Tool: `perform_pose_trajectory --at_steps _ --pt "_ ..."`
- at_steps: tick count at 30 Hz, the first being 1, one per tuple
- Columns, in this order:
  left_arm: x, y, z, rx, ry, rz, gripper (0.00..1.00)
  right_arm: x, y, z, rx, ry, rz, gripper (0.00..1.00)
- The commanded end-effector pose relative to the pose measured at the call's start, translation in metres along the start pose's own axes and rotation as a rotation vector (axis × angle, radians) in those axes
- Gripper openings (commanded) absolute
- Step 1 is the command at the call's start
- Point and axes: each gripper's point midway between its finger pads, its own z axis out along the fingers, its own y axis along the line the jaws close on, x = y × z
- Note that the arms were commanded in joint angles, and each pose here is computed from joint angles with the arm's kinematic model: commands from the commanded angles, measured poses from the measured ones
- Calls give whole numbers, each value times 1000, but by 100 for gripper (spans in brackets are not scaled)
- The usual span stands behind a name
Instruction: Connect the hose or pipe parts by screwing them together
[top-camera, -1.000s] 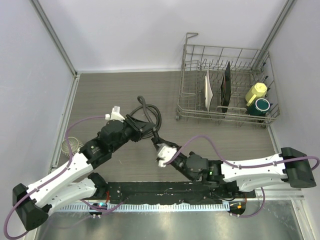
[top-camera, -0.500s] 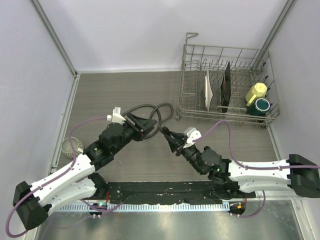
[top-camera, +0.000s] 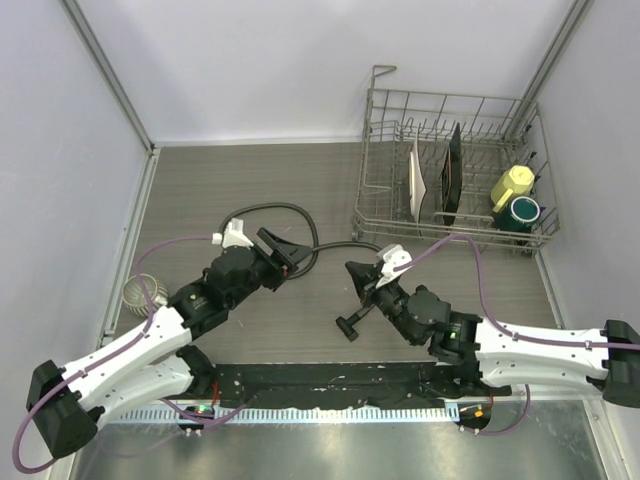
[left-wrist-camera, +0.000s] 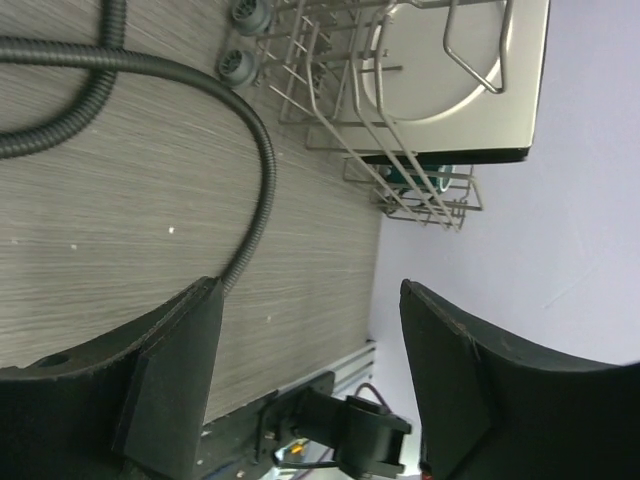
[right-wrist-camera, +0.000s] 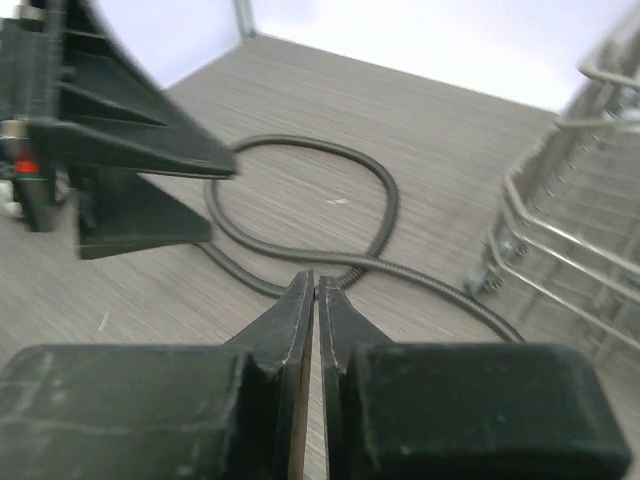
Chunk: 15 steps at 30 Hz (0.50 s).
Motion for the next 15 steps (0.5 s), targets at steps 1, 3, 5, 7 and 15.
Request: perform_pose_trajectory --at_steps 1,3,5,7,15 --pt "-16 8 -9 -37 -74 103 74 -10 -36 -12 244 49 238 15" --pt "-19 10 -11 -60 -77 149 74 4 -48 -24 328 108 329 18" --pt "-21 18 -15 -104 -72 247 79 17 -54 -37 364 196 334 21" --pt "-20 28 -19 -149 -51 322 91 15 -52 -44 378 220 434 37" --pt "-15 -11 -55 60 23 565 100 11 -65 -82 445 354 537 92"
